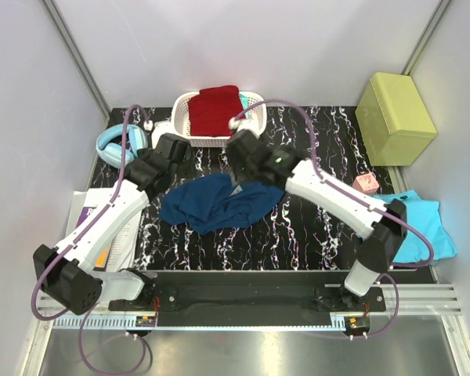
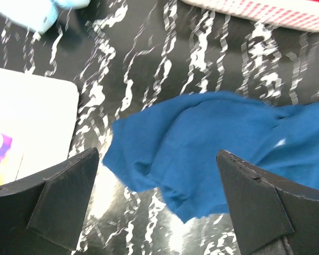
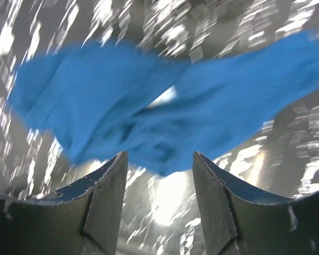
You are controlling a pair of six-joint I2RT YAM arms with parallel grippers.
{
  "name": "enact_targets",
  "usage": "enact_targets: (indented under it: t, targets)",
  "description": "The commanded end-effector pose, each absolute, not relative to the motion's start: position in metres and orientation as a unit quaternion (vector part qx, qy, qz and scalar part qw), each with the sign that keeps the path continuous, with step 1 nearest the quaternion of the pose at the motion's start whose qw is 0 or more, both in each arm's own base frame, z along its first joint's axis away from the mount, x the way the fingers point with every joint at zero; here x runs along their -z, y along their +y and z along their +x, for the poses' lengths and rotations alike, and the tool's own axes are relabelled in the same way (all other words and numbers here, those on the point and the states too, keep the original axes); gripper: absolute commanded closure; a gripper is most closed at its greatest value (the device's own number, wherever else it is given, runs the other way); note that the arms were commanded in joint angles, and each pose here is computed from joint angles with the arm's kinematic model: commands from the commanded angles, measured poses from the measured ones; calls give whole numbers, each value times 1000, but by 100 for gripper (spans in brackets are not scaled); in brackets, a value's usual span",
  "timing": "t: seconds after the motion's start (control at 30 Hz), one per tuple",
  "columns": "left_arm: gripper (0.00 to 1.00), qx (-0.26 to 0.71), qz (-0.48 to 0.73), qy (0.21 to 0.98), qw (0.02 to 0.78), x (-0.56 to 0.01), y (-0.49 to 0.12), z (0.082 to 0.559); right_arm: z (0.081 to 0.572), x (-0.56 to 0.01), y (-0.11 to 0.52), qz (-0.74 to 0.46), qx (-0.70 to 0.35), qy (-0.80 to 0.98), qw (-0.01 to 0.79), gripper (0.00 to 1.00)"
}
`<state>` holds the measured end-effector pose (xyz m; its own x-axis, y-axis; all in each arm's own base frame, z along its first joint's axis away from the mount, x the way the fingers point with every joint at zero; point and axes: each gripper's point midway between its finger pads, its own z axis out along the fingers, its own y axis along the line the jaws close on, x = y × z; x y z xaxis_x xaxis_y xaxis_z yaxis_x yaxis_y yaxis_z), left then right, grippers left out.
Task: Fold and stack the t-shirts
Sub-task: Flatten out the tshirt
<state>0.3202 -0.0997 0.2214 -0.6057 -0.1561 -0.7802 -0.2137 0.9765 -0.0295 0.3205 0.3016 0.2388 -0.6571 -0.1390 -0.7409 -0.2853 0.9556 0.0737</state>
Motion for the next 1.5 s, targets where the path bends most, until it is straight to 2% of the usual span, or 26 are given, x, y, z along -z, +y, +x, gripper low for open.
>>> enact_targets:
  t: [0.0, 0.27, 0.5, 0.77, 1.07, 1.47]
  targets:
    - [1, -40, -143, 879, 453, -228, -79, 311, 274, -203, 343, -163, -107, 917, 347, 43]
    - [1, -59, -172, 879, 442, -214, -57, 292, 231, -160, 399, -218, -133, 920, 298, 47]
    - [1, -85, -195, 883, 419, -194, -36, 278, 214, -120, 436, -252, -142, 920, 264, 48]
    - [1, -93, -215, 882, 409, -185, -19, 267, 217, -95, 460, -263, -153, 919, 252, 50]
    - [1, -89, -213, 885, 404, -183, -20, 267, 232, -109, 474, -262, -157, 910, 281, 49]
    - [1, -89, -214, 887, 400, -180, -21, 268, 256, -78, 459, -239, -113, 924, 276, 50]
